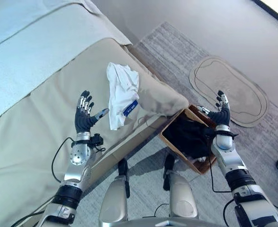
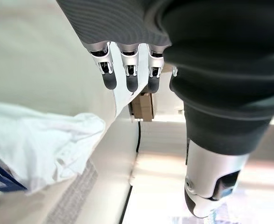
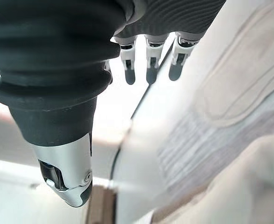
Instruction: Pick up clothes into the bucket
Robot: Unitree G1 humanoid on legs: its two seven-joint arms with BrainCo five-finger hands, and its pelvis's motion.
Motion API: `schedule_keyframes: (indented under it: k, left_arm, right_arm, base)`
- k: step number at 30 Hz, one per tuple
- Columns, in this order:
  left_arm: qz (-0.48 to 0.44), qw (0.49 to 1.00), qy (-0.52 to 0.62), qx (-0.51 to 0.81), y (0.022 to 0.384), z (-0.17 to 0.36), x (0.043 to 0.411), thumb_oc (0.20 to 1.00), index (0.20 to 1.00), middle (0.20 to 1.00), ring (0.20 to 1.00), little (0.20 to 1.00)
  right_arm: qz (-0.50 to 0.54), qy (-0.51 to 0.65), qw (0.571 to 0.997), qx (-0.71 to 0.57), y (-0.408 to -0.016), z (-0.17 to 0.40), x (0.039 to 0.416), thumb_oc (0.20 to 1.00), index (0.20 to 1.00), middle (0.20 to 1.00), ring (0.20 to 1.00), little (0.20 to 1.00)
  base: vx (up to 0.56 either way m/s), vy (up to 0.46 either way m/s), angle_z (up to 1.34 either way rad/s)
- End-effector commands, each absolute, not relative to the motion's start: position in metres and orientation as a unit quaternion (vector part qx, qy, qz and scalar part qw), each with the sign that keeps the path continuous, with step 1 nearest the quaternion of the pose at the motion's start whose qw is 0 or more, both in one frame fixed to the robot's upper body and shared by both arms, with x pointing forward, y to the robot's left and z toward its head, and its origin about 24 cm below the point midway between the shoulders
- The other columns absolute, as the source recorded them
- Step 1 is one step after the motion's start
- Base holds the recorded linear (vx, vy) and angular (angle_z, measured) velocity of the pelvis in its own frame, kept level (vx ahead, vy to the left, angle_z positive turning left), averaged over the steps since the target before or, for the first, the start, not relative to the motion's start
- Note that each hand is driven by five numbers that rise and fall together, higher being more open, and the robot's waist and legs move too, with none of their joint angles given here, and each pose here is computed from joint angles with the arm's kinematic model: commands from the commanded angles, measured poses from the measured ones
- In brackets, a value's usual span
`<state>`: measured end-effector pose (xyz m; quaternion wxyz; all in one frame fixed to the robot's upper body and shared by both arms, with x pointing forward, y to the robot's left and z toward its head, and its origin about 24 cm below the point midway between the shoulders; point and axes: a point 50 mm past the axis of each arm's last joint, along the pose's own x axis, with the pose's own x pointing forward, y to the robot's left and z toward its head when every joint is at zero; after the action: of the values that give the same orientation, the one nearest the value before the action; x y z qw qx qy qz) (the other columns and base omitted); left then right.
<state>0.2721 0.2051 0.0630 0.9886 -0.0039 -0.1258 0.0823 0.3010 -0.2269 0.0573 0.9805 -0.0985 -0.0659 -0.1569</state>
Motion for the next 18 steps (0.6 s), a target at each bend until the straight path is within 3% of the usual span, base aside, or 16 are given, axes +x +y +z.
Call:
schedule_keyframes:
  k: [1, 10, 18]
  left_arm:
    - [0.061, 0.988, -0.133, 0.057, 0.201, 0.062, 0.27, 1.0, 1.0, 1.0, 1.0, 1.0]
    - [0.086, 0.975, -0.111, 0.172, 0.2, 0.052, 0.284, 1.0, 1.0, 1.0, 1.0, 1.0]
    - [0.117, 0.954, -0.14, 0.238, 0.209, 0.065, 0.294, 1.0, 1.0, 1.0, 1.0, 1.0]
  right_arm:
    - [-0.103, -0.094, 0.987, -0.078, -0.206, 0.057, 0.294, 1.0, 1.0, 1.0, 1.0, 1.0]
    - [0.006, -0.023, 0.999, 0.027, -0.142, 0.021, 0.28, 1.0, 1.0, 1.0, 1.0, 1.0]
    - [0.074, -0.031, 0.996, -0.029, -0.13, 0.024, 0.277, 1.0, 1.0, 1.0, 1.0, 1.0]
  base:
    - [0.08, 0.043, 0.05]
    - [0.08, 0.043, 0.11]
    - [-0.04, 0.068, 0.02]
